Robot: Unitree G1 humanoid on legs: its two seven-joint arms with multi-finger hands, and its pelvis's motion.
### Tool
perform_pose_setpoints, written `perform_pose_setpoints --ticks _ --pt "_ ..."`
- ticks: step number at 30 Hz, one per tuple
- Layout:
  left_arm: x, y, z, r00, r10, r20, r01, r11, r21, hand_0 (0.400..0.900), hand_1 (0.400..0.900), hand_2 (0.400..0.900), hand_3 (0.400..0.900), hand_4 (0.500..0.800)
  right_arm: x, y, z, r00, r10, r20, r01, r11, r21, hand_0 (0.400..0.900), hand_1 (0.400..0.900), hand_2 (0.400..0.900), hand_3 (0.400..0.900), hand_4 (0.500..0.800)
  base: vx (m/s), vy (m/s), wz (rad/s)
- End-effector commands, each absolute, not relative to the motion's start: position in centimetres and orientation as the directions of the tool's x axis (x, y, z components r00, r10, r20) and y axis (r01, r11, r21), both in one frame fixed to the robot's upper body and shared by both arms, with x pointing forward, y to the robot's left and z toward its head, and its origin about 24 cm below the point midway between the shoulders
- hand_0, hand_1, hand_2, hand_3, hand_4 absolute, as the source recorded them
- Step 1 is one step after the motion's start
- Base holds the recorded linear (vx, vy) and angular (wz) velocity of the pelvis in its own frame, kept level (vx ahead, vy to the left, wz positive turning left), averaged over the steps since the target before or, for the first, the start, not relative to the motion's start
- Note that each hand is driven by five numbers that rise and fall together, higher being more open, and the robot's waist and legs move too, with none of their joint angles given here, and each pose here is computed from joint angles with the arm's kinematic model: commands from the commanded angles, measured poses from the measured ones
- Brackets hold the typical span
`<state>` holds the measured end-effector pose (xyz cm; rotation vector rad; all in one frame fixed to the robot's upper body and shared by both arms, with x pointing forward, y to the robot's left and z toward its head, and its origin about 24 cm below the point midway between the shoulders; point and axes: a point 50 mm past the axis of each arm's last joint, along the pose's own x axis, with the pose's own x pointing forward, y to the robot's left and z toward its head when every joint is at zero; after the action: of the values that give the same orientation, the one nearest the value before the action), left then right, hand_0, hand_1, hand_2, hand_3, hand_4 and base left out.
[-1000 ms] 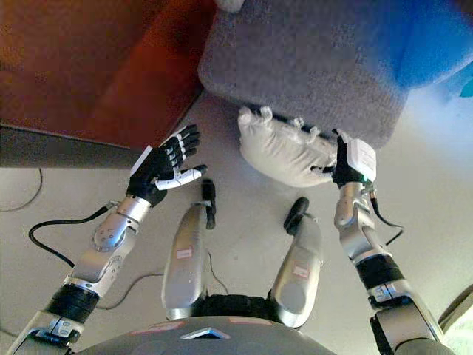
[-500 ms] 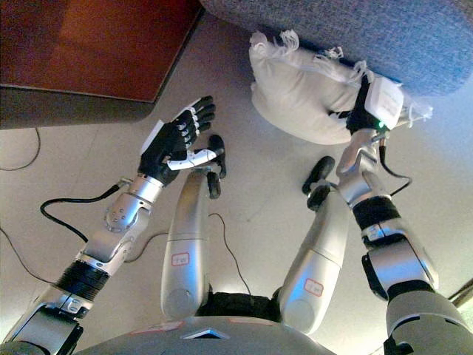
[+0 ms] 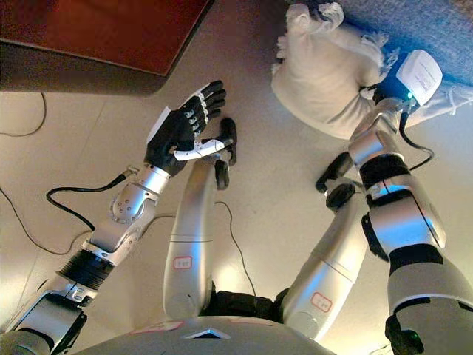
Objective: Pick up the pillow and put it on the sofa.
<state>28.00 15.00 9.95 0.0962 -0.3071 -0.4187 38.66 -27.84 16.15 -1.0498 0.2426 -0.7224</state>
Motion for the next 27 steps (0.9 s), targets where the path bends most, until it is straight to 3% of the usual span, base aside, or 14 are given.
perform_pose_setpoints --ticks 1,14,27 --pt "27.0 13.3 12.5 0.781 -0.429 0.453 0.445 0.892 0.077 0.9 0.9 0.9 0.9 0.8 38.6 -29.6 19.0 0.737 -0.655 0.167 0.478 0.329 -0.814 0.4 0.4 0.4 0.4 0.5 0.002 -0.018 0.04" --pt "27.0 13.0 12.5 0.79 -0.419 0.448 0.427 0.9 0.089 0.9 0.9 0.9 0.9 0.8 38.5 -27.8 18.0 0.728 -0.649 0.223 0.568 0.388 -0.725 0.4 0.4 0.4 0.4 0.5 -0.011 -0.02 -0.06" --pt "27.7 14.2 11.8 0.871 -0.304 0.387 0.344 0.938 -0.039 0.9 0.9 0.9 0.9 0.8 36.9 -27.2 15.1 0.707 -0.65 0.28 0.635 0.407 -0.656 0.4 0.4 0.4 0.4 0.5 -0.011 -0.031 0.02"
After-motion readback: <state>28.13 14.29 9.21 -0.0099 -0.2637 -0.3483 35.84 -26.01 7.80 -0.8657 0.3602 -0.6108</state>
